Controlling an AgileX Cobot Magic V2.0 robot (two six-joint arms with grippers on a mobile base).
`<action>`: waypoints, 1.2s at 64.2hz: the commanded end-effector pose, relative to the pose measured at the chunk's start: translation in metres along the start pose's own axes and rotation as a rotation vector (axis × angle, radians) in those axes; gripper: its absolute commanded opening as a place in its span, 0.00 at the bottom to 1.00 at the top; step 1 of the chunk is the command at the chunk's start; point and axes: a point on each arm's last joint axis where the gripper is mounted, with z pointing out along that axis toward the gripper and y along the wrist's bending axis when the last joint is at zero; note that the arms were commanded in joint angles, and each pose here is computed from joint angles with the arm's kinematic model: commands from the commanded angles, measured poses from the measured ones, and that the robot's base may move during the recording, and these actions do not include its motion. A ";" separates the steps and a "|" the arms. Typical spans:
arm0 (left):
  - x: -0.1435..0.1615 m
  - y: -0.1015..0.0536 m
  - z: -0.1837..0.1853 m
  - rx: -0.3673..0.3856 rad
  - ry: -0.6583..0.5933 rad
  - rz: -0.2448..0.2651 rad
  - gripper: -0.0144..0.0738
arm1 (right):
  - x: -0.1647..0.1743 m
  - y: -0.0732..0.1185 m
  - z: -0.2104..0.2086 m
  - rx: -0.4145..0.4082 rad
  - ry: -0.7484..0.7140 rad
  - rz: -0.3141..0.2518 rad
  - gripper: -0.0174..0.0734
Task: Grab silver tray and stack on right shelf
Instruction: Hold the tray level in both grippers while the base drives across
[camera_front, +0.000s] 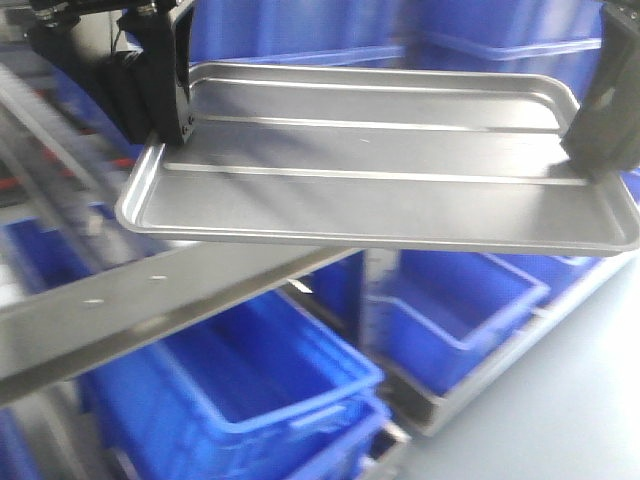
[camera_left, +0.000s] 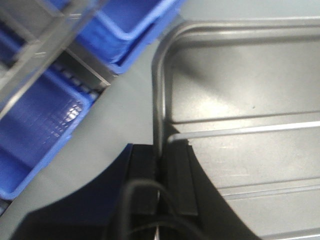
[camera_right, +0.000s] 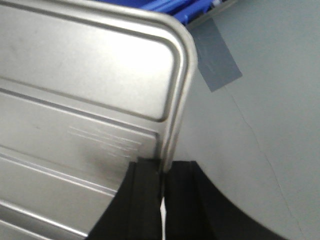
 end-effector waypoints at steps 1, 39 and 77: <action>-0.005 -0.001 -0.022 0.042 -0.083 0.022 0.05 | -0.009 0.004 -0.016 -0.017 -0.095 -0.042 0.25; -0.005 -0.001 -0.022 0.042 -0.083 0.022 0.05 | -0.008 0.004 -0.016 -0.016 -0.093 -0.042 0.25; -0.005 -0.001 -0.022 0.042 -0.083 0.022 0.05 | -0.008 0.003 -0.016 -0.015 -0.085 -0.042 0.25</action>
